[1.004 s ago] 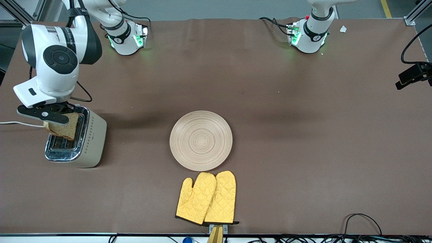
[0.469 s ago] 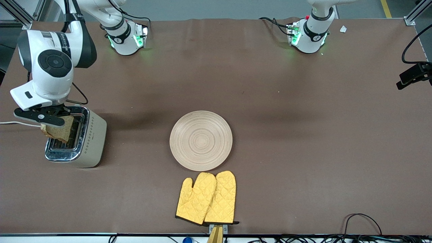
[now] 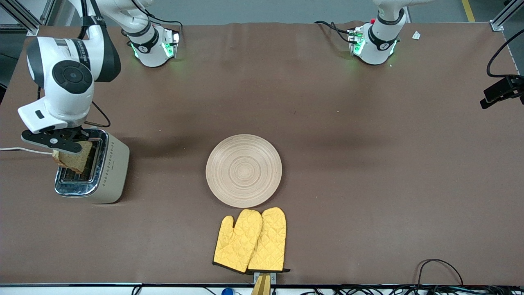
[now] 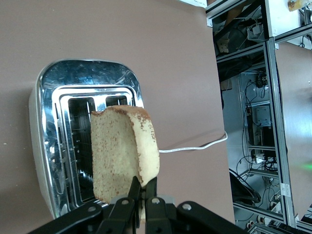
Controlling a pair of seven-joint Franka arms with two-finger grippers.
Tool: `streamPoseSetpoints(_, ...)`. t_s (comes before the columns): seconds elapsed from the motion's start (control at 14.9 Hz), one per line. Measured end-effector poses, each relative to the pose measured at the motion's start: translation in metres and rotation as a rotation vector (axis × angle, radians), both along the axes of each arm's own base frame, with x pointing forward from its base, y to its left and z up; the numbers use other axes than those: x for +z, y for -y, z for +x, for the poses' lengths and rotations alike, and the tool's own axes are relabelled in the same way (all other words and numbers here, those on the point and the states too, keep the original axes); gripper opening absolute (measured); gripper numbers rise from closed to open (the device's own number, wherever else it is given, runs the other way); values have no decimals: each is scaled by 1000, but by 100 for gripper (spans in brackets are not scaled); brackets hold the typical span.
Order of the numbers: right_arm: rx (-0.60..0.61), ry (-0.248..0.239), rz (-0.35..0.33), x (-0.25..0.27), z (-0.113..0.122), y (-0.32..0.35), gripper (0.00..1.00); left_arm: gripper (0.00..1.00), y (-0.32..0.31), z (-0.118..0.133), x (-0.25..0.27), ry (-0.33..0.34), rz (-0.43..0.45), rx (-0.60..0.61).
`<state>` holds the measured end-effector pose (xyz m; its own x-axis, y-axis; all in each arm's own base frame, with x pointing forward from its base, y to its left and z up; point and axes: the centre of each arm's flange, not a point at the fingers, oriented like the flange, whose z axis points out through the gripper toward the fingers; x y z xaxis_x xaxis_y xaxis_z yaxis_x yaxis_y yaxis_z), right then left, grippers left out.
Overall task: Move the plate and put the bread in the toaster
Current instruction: 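Lower the bread into the toaster slot with the right gripper, then open the right gripper and raise it away from the toaster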
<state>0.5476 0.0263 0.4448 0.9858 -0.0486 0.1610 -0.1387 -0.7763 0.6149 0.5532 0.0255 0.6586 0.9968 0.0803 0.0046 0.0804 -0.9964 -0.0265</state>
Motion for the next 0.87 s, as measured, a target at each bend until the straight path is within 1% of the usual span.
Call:
streamPoseSetpoints(0.47, 10, 17, 2, -2, -2, -20, 7, 100, 0, 0, 1, 2, 0, 1)
streamPoseSetpoints(0.74, 27, 15, 5, -7, -5, -31, 7, 100, 0, 0, 1, 2, 0, 1)
streamPoseSetpoints(0.87, 44, 25, 13, -11, -5, -31, 7, 100, 0, 0, 1, 2, 0, 0)
